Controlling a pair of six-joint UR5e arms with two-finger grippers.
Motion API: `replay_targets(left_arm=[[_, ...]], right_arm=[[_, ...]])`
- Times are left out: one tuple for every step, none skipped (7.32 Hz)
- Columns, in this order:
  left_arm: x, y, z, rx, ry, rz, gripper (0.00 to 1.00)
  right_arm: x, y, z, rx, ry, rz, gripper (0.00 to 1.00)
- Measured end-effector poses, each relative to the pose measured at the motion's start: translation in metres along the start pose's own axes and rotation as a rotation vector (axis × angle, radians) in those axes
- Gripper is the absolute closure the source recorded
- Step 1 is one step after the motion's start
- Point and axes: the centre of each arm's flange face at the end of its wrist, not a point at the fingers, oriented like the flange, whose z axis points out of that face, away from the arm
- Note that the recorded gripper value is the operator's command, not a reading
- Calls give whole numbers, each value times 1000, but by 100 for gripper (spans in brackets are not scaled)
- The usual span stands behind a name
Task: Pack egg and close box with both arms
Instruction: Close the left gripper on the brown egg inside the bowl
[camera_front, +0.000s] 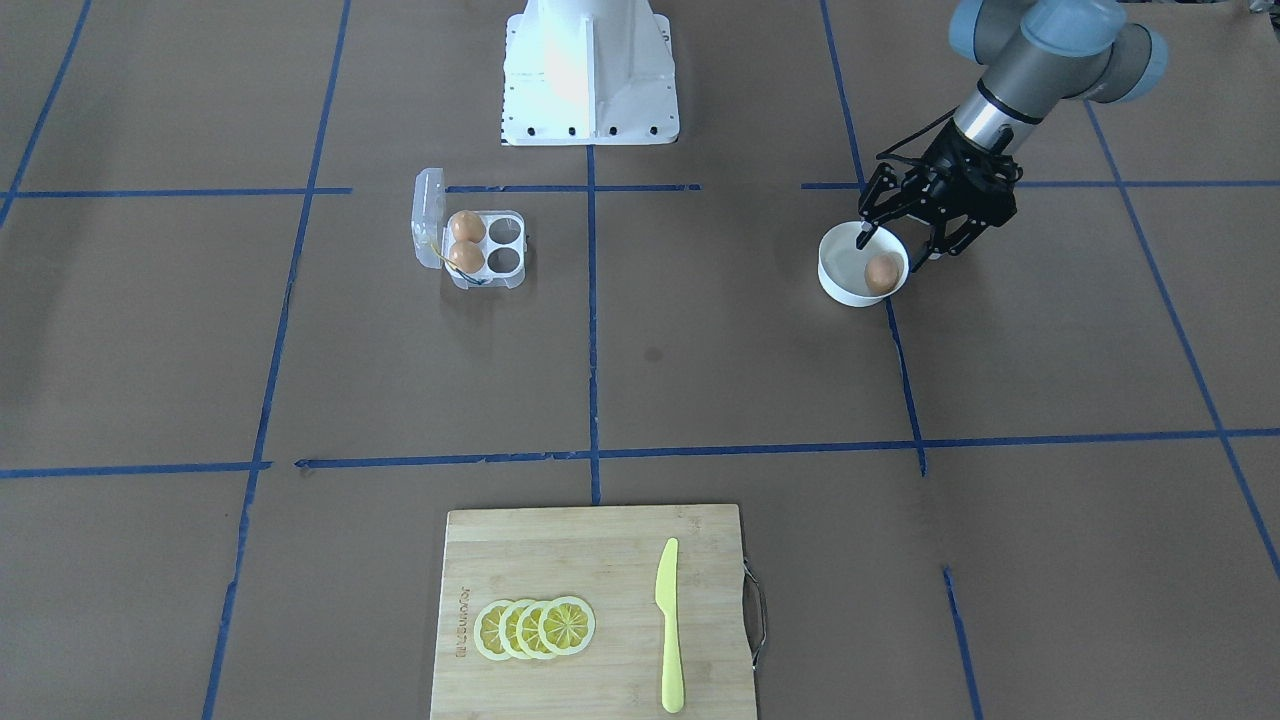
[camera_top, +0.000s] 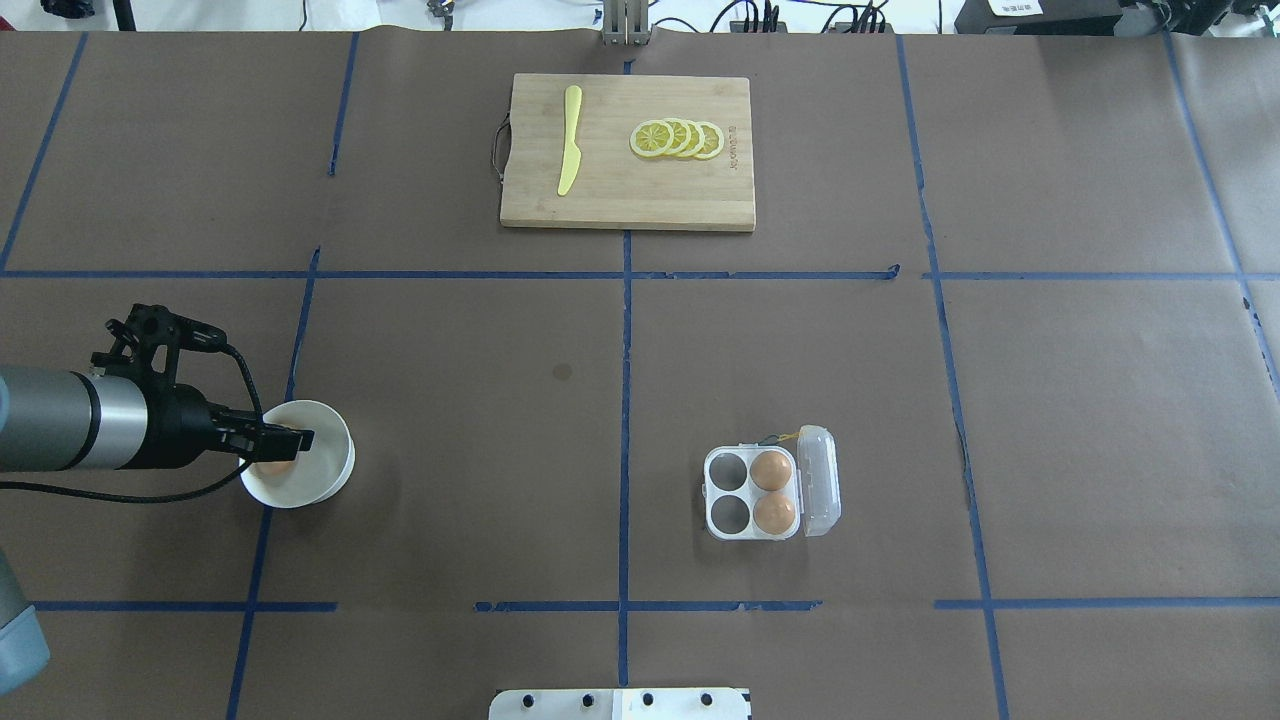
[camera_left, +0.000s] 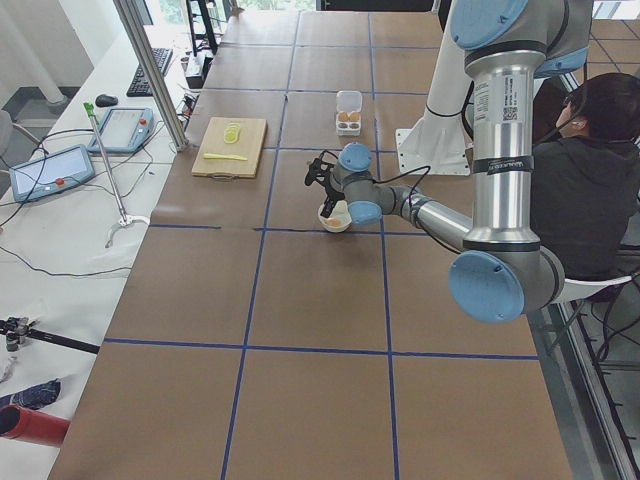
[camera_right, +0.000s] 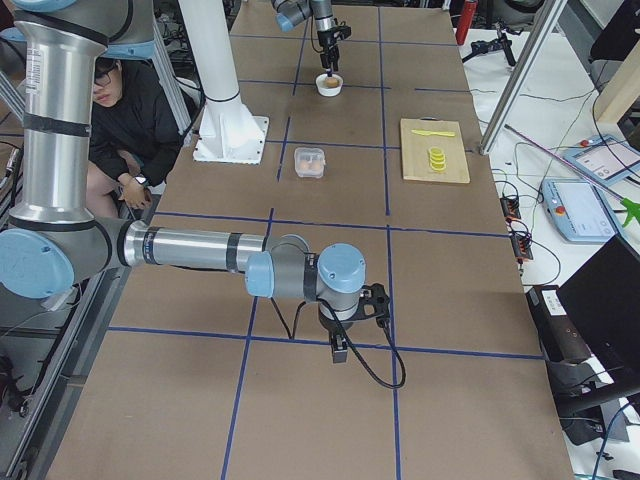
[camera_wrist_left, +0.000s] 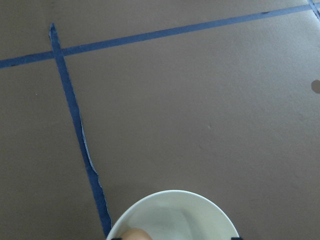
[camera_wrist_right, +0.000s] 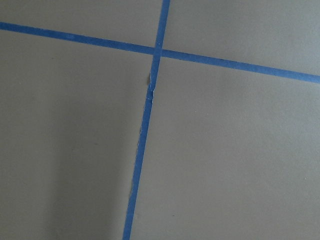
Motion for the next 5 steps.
replay_targets(left_arm=[[1, 4, 4, -8, -3, 0, 25], [0, 6, 7, -14, -7, 1, 25], [-2, 9, 12, -18, -18, 2, 25], [-5, 11, 19, -20, -37, 3, 25], [-7, 13, 24, -22, -50, 4, 25]], right_arm=[[0, 0, 0, 0, 1, 0, 0], [0, 0, 0, 0, 1, 0, 0], [0, 0, 0, 0, 2, -1, 0], [0, 0, 0, 0, 3, -1, 0], [0, 0, 0, 0, 4, 0, 0]])
